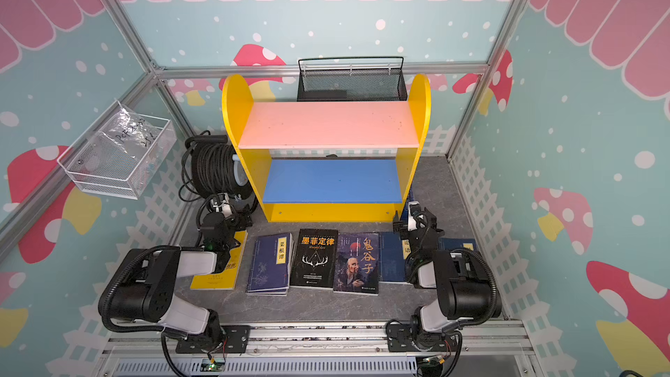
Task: Stacking books/files
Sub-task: Pick up the book from the middle-left of the table.
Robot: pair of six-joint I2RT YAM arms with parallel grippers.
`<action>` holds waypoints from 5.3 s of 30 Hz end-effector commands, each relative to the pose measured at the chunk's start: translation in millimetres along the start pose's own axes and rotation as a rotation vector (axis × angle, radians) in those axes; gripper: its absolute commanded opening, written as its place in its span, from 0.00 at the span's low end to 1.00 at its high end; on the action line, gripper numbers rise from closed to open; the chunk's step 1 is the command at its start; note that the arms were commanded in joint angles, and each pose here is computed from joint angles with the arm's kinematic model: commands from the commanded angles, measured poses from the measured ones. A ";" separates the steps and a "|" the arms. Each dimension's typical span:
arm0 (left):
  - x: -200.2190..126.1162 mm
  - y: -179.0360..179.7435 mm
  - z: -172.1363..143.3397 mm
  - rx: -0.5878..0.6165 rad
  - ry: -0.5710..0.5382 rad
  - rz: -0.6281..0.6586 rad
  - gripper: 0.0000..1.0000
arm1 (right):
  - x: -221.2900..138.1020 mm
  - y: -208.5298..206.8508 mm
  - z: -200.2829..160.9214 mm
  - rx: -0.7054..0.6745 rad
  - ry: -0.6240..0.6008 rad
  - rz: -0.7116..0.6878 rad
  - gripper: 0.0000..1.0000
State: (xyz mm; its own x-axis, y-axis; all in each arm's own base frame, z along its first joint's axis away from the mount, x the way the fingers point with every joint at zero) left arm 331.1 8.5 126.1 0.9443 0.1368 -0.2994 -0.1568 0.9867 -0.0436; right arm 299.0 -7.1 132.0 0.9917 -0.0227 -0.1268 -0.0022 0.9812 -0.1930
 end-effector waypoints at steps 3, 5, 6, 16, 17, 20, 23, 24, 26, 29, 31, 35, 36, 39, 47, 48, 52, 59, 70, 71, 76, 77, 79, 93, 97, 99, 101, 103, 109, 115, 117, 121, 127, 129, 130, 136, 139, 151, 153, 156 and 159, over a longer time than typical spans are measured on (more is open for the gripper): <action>3.4 -4.1 9.0 0.002 -0.036 -0.022 1.00 | 3.6 1.7 8.5 -0.002 -0.042 0.010 0.99; 3.5 -4.0 8.8 0.002 -0.035 -0.022 1.00 | 3.6 1.5 8.6 -0.001 -0.043 0.010 1.00; 3.5 -4.0 8.4 0.003 -0.034 -0.021 1.00 | 3.3 1.8 8.1 -0.001 -0.041 0.011 1.00; 3.5 -4.1 8.6 0.003 -0.034 -0.022 1.00 | 3.6 1.9 8.7 -0.001 -0.042 0.011 1.00; 3.6 -4.0 8.6 0.003 -0.034 -0.022 1.00 | 3.6 1.7 8.7 -0.001 -0.043 0.010 1.00; 3.6 -4.1 8.6 0.003 -0.034 -0.022 1.00 | 3.7 1.7 8.7 -0.001 -0.042 0.010 1.00; 3.5 -4.0 8.5 0.003 -0.034 -0.022 1.00 | 3.7 1.8 8.6 -0.001 -0.042 0.011 0.99; 3.4 -4.4 8.2 0.003 -0.033 -0.023 1.00 | 3.7 1.8 8.2 -0.002 -0.041 0.010 1.00; 3.4 -4.0 8.9 0.002 -0.035 -0.021 1.00 | 3.7 1.7 8.6 -0.001 -0.042 0.010 1.00; 3.5 -4.2 8.3 0.003 -0.033 -0.023 1.00 | 3.4 1.6 8.3 -0.001 -0.041 0.010 1.00; 3.4 -4.1 8.0 0.003 -0.032 -0.023 1.00 | 3.3 1.5 8.7 -0.002 -0.043 0.009 1.00; 3.4 -4.1 8.2 0.003 -0.033 -0.023 1.00 | 2.9 1.6 8.9 -0.001 -0.045 0.010 0.99; 3.0 -4.5 8.1 0.003 -0.034 -0.024 1.00 | 2.9 1.8 8.8 -0.001 -0.044 0.011 1.00; 1.6 -2.2 12.8 -0.006 -0.047 0.000 1.00 | 1.6 -3.0 13.3 0.011 -0.048 -0.028 1.00; -31.9 -13.1 75.0 -0.002 -0.061 -0.035 1.00 | -14.5 -15.8 57.8 0.028 -0.092 -0.076 1.00; -38.8 -15.2 84.8 -0.033 -0.070 -0.041 1.00 | -15.6 -17.2 68.1 0.046 -0.106 -0.071 1.00; -65.1 -21.0 115.9 -0.174 -0.044 -0.038 1.00 | -19.2 -15.9 108.1 0.149 -0.143 0.019 1.00; -111.2 -46.2 136.1 -0.549 -0.002 -0.170 1.00 | -26.2 4.7 150.0 0.574 -0.014 0.290 1.00; -155.6 -107.5 149.7 -0.838 0.162 -0.392 1.00 | -61.7 61.0 211.2 0.816 0.061 0.556 1.00; -155.8 -113.8 150.4 -0.846 0.179 -0.416 1.00 | -63.5 67.9 219.3 0.790 0.045 0.595 1.00; -162.7 -140.8 157.9 -0.791 0.197 -0.515 1.00 | -75.3 81.5 252.5 0.723 -0.083 0.771 1.00; -164.8 -147.3 161.2 -0.777 0.180 -0.569 1.00 | -81.1 83.7 258.3 0.707 -0.135 0.834 1.00; -170.2 -155.2 167.5 -0.756 0.134 -0.663 1.00 | -83.8 84.1 262.4 0.700 -0.150 0.856 1.00; -150.5 -125.9 143.3 -0.848 0.251 -0.446 1.00 | -41.6 103.2 259.8 0.682 0.072 0.851 1.00; -143.4 -117.8 133.6 -0.630 0.421 -0.316 1.00 | -25.7 94.7 250.6 0.673 0.097 0.672 1.00; -143.0 -113.3 125.2 -0.526 0.486 -0.259 1.00 | -20.2 88.4 241.4 0.685 0.132 0.558 0.99; -142.9 -110.1 115.2 -0.450 0.541 -0.230 1.00 | -17.9 87.2 233.8 0.683 0.162 0.486 0.99; -143.0 -106.8 103.2 -0.393 0.605 -0.214 1.00 | -17.1 90.3 230.5 0.647 0.188 0.414 0.99; -144.0 -97.1 67.5 -0.256 0.744 -0.149 1.00 | -12.9 139.9 220.9 0.481 0.329 0.328 0.99; -139.5 -93.9 48.1 -0.191 0.787 -0.132 1.00 | -12.6 191.9 211.5 0.418 0.396 0.343 0.99; -136.1 -92.7 35.9 -0.184 0.818 -0.128 1.00 | -13.6 200.9 207.5 0.412 0.404 0.337 0.99; -136.3 -92.8 18.5 -0.249 0.879 -0.148 1.00 | -11.4 215.4 204.7 0.407 0.419 0.384 0.99; -136.3 -77.5 1.1 -0.432 0.863 -0.128 1.00 | -3.1 230.8 203.8 0.373 0.421 0.434 0.99; -138.8 -70.7 -3.4 -0.506 0.864 -0.103 1.00 | -3.8 235.0 207.6 0.378 0.415 0.475 0.99; -140.9 -69.1 -4.2 -0.532 0.855 -0.107 1.00 | -5.0 238.1 209.7 0.378 0.414 0.507 0.99; -147.2 -57.6 -2.0 -0.570 0.812 -0.083 1.00 | -16.8 249.9 193.8 0.361 0.467 0.657 0.99; -147.0 -54.2 -4.6 -0.567 0.809 -0.059 1.00 | -22.6 251.7 186.1 0.393 0.497 0.695 0.99; -143.2 -61.5 -18.3 -0.564 0.903 -0.181 1.00 | -37.2 273.3 160.4 0.454 0.607 0.620 0.99; -143.5 -62.3 -23.7 -0.565 0.917 -0.193 1.00 | -41.1 281.6 151.9 0.472 0.634 0.611 0.99; -143.6 -58.9 -26.6 -0.582 0.910 -0.193 1.00 | -46.2 289.5 142.4 0.492 0.671 0.585 0.99; -144.9 -50.5 -18.5 -0.605 0.870 -0.178 1.00 | -51.5 294.7 141.5 0.505 0.674 0.573 0.99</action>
State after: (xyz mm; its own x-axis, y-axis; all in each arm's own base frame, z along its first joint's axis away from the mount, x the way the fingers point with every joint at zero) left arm 195.5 -66.5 145.4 0.4330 -0.3387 -0.8353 -0.4001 0.7582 -0.5148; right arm 267.7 310.3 229.1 0.5635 0.5649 -0.6028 -0.3248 0.8224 0.4671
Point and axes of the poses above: each gripper's point midway between its finger pads, its own x axis out along the fingers, its own y axis along the line the jaws close on, z = x × y, the point moved 7 cm from there along -x, back along the fingers, and after that the axes turned 1 degree about -x, right-handed, at the moved point
